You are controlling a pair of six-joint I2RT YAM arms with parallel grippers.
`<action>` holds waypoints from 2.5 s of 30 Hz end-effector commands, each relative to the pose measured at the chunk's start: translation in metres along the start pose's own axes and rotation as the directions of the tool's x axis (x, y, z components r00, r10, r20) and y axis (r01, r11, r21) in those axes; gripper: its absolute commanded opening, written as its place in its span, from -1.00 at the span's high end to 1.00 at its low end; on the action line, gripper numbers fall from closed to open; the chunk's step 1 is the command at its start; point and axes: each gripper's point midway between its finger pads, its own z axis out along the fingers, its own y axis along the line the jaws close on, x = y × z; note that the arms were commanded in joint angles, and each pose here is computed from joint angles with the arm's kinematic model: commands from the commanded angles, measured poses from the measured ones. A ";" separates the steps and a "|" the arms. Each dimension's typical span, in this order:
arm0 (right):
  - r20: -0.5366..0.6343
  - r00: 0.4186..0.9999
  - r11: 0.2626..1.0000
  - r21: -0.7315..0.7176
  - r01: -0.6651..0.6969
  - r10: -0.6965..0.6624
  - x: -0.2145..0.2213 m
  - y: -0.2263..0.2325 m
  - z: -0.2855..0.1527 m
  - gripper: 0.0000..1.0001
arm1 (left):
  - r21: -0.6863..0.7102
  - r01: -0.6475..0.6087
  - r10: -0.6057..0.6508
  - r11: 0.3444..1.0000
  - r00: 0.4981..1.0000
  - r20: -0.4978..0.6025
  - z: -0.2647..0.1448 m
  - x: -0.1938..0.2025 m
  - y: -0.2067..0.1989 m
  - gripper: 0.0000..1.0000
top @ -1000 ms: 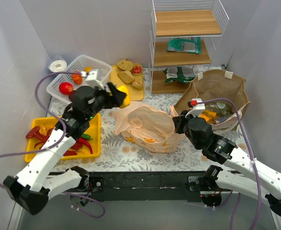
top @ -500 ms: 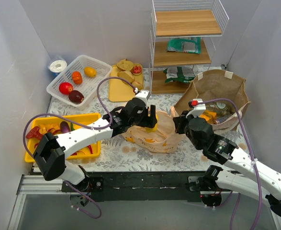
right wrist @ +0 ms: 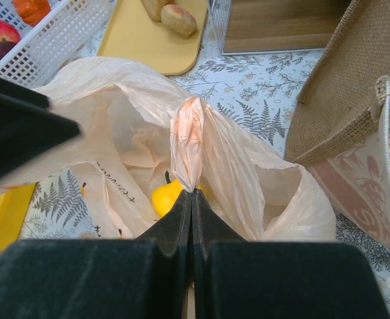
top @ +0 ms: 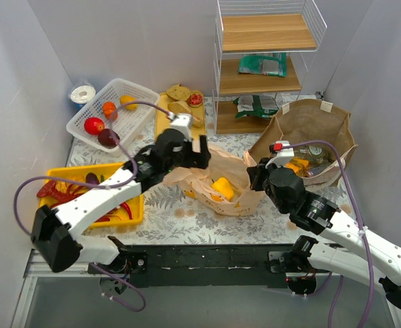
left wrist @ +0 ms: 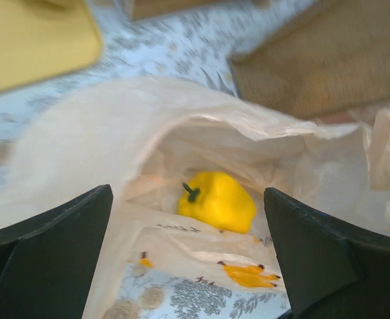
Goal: Place the mixed food into the grocery bags and tie them
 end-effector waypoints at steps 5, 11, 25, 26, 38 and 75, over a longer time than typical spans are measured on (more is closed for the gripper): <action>0.046 0.998 0.999 -0.006 -0.037 0.037 -0.017 0.002 -0.006 0.97 | -0.427 0.458 -0.351 0.780 0.884 0.308 -0.103 -0.024 0.194 -0.96; 0.040 0.999 1.000 -0.001 -0.031 0.031 -0.012 -0.001 -0.005 0.97 | -0.630 0.549 -0.557 0.550 0.803 0.213 -0.108 0.079 0.262 -0.96; 0.082 0.995 0.999 0.008 -0.049 0.049 -0.020 -0.010 -0.016 0.97 | -0.654 0.664 -0.658 0.363 0.680 0.324 -0.101 0.126 0.304 -0.88; 0.079 0.996 0.999 0.009 -0.048 0.047 -0.019 -0.010 -0.016 0.97 | -0.645 0.670 -0.654 0.367 0.679 0.333 -0.099 0.123 0.306 -0.86; 0.079 0.995 0.999 -0.004 -0.054 0.054 -0.020 -0.007 -0.015 0.97 | -0.649 0.680 -0.717 0.342 0.635 0.288 -0.080 0.145 0.310 -0.61; 0.070 0.996 0.999 0.019 -0.049 0.048 -0.023 -0.009 -0.017 0.97 | 0.014 0.337 -0.334 0.941 0.926 0.176 -0.087 -0.046 0.031 0.35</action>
